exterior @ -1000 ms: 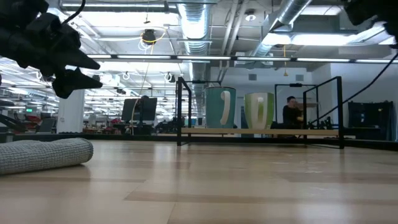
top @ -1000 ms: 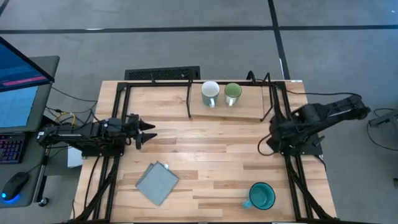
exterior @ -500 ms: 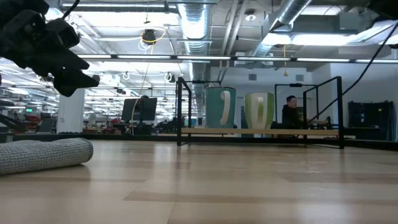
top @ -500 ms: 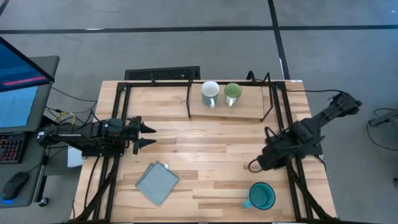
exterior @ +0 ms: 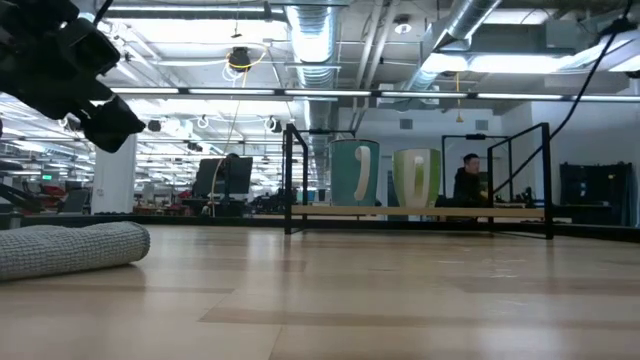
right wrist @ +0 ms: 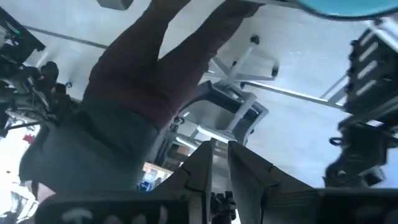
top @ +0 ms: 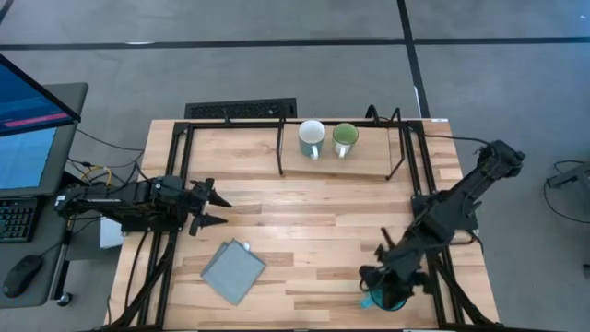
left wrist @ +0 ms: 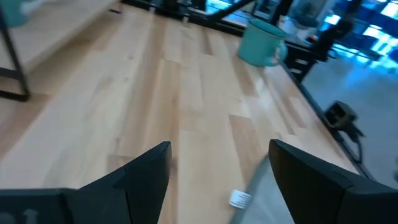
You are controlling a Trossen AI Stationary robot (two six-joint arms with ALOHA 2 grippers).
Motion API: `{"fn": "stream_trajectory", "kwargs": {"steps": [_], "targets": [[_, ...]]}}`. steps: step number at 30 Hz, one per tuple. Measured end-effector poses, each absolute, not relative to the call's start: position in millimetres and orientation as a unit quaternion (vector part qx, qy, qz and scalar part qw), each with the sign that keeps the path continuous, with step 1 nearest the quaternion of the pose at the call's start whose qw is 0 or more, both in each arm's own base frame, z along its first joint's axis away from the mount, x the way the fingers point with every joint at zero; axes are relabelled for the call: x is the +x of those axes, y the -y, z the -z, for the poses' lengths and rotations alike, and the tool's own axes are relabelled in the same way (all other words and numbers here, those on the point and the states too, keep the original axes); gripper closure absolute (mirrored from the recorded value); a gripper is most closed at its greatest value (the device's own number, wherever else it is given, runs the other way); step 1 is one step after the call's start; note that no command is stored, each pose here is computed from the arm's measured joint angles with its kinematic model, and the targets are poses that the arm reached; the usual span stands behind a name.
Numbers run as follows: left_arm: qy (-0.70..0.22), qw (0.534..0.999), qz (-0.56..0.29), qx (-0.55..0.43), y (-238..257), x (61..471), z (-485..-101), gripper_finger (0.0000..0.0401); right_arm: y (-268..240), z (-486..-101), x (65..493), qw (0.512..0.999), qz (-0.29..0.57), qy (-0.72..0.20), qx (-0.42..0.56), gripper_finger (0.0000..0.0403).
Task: Stack small to large cups/mugs on shelf
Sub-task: Put the blue mug on the shelf
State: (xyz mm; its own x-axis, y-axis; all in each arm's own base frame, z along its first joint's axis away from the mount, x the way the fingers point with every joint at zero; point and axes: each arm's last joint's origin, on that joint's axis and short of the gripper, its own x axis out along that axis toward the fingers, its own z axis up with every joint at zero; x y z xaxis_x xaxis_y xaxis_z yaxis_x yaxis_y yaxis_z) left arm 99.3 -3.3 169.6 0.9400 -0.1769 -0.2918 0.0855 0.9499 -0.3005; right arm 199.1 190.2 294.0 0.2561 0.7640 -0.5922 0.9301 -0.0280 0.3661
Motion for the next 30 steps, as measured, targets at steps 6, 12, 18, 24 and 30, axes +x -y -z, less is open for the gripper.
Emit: {"fn": "stream_trajectory", "kwargs": {"steps": [6, 12, 18, 24, 30], "targets": [[-0.172, 0.970, 0.084, -0.147, 4, 98, -168, 0.0140, -217, -266, 230, 0.363, 0.086, -0.591, 0.715, 0.0329], [-0.173, 0.971, 0.085, -0.142, 4, 98, -168, 0.0140, -243, -249, 247, 0.415, 0.010, -0.556, 0.720, 0.0329], [-0.171, 0.971, 0.082, -0.148, 4, 99, -168, 0.0140, -255, -241, 258, 0.458, -0.050, -0.518, 0.720, 0.0329], [-0.170, 0.970, 0.070, -0.157, 4, 99, -168, 0.0140, -254, -233, 251, 0.429, -0.024, -0.587, 0.686, 0.0329], [-0.166, 0.974, 0.037, -0.152, 2, 99, -168, 0.0140, -246, -219, 238, 0.391, 0.062, -0.661, 0.638, 0.0329]]}}
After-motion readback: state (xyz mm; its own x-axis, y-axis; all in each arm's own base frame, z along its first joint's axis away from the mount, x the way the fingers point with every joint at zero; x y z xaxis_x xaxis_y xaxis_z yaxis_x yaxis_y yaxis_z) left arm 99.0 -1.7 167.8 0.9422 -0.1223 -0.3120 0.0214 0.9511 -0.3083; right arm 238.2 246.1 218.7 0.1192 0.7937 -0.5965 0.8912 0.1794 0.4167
